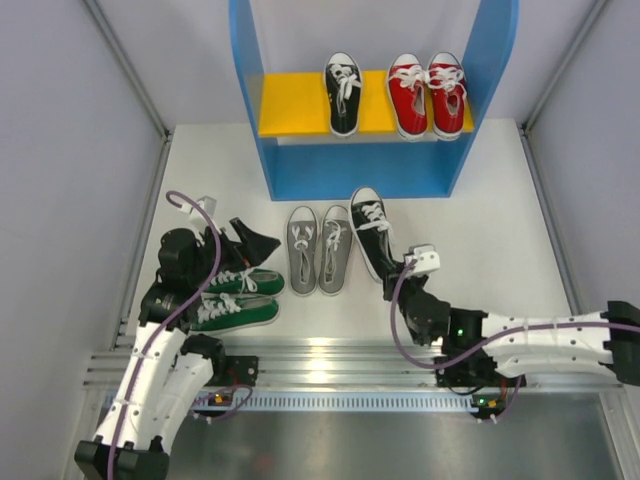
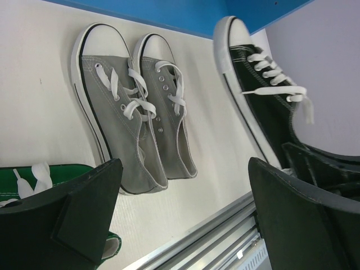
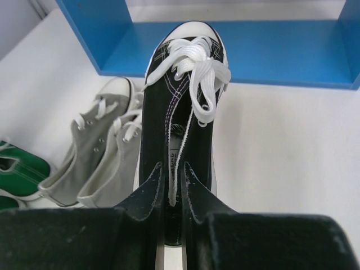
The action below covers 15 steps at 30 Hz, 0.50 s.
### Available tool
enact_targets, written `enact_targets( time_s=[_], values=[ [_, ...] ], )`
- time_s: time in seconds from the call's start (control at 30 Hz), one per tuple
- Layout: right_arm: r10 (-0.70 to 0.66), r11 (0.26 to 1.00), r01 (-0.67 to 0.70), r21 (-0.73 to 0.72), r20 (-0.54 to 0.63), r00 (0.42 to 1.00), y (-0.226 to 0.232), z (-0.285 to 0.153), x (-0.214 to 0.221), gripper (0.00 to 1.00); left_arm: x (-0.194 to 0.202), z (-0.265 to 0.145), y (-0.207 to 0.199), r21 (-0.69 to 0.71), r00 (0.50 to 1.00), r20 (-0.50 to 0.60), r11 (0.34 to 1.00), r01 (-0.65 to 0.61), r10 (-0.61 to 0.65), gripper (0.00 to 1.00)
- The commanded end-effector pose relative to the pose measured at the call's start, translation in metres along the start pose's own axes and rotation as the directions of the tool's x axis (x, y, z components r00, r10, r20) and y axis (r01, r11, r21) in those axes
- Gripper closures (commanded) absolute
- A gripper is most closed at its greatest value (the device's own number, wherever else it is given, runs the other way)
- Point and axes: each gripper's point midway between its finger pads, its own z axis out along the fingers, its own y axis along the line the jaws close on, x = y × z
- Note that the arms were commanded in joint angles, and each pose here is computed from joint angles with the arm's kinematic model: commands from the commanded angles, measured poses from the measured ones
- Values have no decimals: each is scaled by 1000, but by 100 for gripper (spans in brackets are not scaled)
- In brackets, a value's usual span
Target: Place and organize the shoes onto the shoe shelf
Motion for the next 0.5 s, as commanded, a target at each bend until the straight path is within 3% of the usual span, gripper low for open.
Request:
enact_targets(
  time_s=[0.0, 0.1, 0.23, 0.33, 0.47],
  values=[
    [-1, 999, 3, -50, 37, 999, 9, -14, -57, 100, -11, -1, -7, 17, 999, 35, 999, -31, 30, 1],
    [-8, 980, 15, -196, 34, 999, 30, -26, -81, 100, -11, -1, -7, 17, 999, 35, 999, -29, 29, 1],
    [-1, 881, 24, -473, 48, 999, 78, -49, -116, 100, -13, -1, -8, 19, 999, 40, 999, -32, 31, 1],
    [42, 839, 19, -543, 100, 994, 94, -57, -154, 100, -13, -2, -9, 21, 999, 42, 999, -35, 34, 1],
    [63, 850, 61, -523, 216, 974, 109, -51, -205, 100, -14, -2, -10, 25, 998, 46, 999, -38, 37, 1]
  ],
)
